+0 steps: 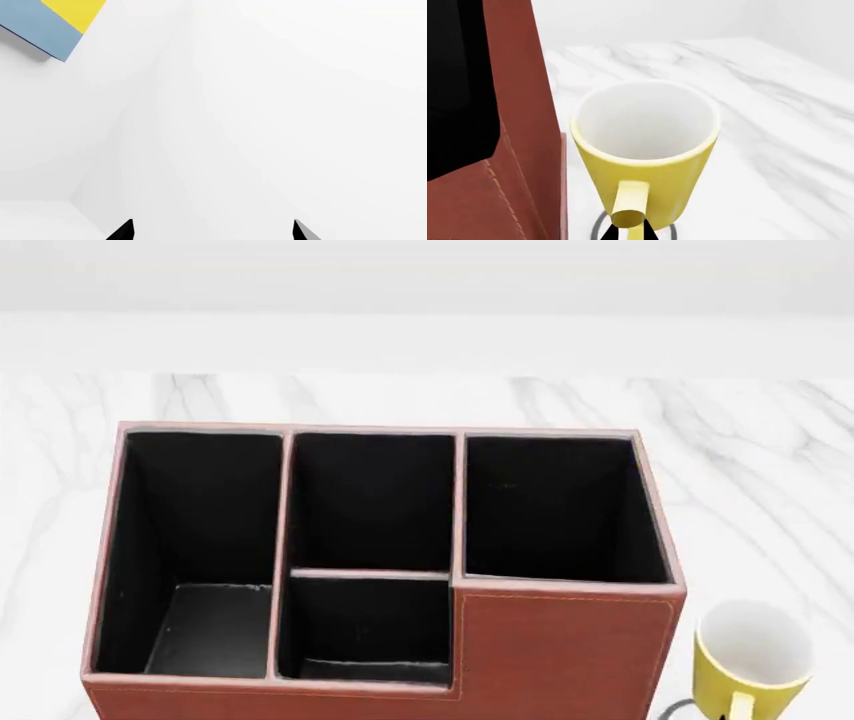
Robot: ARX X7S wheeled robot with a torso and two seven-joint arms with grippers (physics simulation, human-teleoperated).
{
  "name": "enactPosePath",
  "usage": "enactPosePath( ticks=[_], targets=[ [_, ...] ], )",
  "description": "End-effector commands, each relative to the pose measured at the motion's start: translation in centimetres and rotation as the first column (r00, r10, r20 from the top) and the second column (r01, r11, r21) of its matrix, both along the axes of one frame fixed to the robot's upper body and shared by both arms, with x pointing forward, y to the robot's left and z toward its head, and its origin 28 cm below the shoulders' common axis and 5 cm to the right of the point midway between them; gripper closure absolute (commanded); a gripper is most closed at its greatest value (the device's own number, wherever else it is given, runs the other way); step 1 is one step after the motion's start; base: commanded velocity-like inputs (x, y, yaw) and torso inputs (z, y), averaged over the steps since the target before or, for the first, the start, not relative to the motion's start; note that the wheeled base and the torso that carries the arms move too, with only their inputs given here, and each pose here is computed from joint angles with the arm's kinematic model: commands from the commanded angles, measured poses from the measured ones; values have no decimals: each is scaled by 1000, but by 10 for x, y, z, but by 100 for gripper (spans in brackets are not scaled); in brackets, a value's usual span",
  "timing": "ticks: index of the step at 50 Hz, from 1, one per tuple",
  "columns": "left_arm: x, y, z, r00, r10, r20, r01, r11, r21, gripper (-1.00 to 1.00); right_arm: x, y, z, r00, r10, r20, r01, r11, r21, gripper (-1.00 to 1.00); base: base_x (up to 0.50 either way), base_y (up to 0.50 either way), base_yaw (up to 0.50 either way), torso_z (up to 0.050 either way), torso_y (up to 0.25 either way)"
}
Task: Pick up the yellow and white mug and place it to the right of the caddy.
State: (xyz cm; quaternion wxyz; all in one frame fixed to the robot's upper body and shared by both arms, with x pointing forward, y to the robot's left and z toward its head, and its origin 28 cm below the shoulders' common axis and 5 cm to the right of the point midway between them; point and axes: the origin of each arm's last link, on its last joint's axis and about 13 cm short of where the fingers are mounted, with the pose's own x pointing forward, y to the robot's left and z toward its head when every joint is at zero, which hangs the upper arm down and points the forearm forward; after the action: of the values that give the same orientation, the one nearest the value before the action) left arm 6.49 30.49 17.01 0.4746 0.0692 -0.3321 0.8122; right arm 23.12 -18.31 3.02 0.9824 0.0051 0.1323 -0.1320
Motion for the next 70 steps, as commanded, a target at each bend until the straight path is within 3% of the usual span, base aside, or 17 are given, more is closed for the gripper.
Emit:
enactPosePath(
  ticks=[1,45,46,70],
  targets=[
    [-2,0,0,1000,1,2,-1,1000,0,-100,5,0,-3,1000,7,11,-7,1000,-2,100,0,0,0,0,0],
    [7,0,1,1000,-3,-7,3,1000,3,-100,6,-2,-26,999,-16,-47,17,1000,21,100,0,0,0,0,1],
    [7,0,1,1000,-3,-7,3,1000,3,-100,6,-2,-26,999,-17,-47,18,1000,18,-100,0,0,0,0,0],
    [2,0,0,1000,0,-3,0,1000,0,-100,5,-2,-23,999,-28,-39,29,999,13,-100,0,0,0,0,0]
  ],
)
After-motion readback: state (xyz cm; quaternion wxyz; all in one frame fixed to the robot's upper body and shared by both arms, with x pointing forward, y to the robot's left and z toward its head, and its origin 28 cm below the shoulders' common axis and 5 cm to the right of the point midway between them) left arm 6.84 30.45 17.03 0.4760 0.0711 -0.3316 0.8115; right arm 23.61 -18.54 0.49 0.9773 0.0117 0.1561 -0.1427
